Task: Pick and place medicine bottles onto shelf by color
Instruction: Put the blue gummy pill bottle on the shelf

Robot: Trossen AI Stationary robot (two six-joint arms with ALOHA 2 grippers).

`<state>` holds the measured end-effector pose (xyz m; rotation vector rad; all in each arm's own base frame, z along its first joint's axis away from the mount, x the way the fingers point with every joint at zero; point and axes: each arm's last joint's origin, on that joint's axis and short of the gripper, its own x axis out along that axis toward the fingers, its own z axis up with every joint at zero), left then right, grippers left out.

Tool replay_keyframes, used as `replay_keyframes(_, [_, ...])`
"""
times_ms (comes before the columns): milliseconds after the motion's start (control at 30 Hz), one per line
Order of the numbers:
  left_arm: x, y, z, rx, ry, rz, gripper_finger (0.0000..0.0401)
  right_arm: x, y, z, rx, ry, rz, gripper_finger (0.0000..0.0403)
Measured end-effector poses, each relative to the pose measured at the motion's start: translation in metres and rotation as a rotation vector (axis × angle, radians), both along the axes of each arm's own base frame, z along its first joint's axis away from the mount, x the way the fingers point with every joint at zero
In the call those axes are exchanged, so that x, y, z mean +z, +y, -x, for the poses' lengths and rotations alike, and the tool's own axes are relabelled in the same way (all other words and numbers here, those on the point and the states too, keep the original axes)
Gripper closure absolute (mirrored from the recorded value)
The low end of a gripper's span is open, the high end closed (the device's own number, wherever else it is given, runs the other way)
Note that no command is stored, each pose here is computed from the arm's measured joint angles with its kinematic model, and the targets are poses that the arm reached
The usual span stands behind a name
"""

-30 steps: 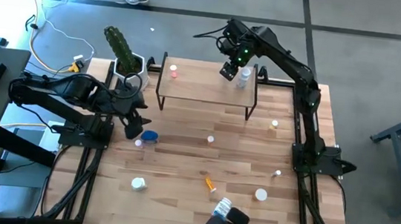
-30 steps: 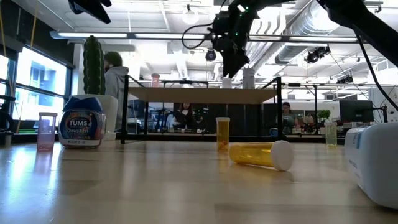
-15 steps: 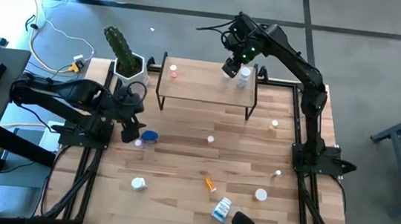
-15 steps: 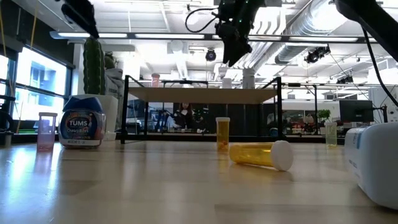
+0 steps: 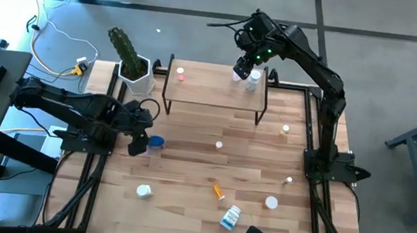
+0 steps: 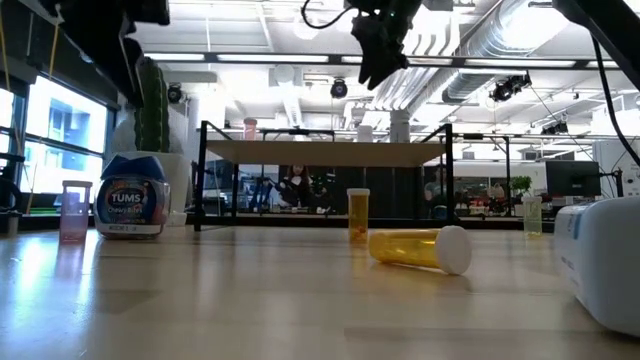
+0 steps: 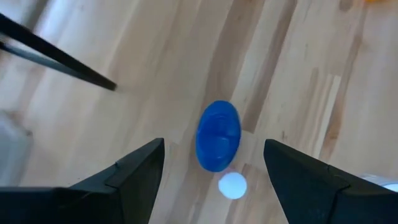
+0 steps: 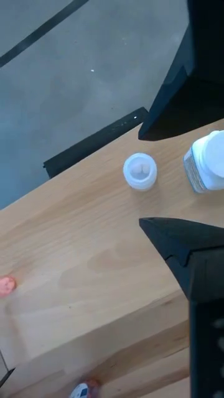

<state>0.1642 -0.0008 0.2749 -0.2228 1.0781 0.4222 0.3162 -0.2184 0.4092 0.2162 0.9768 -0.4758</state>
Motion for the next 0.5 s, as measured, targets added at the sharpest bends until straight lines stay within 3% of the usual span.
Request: replay_keyframes(500, [-0.045,-0.001,-0.015,-0.005,0.068,0.013,0.0135,0.001,0.0,-0.001,-0.02,-0.018,-0.004,0.0199])
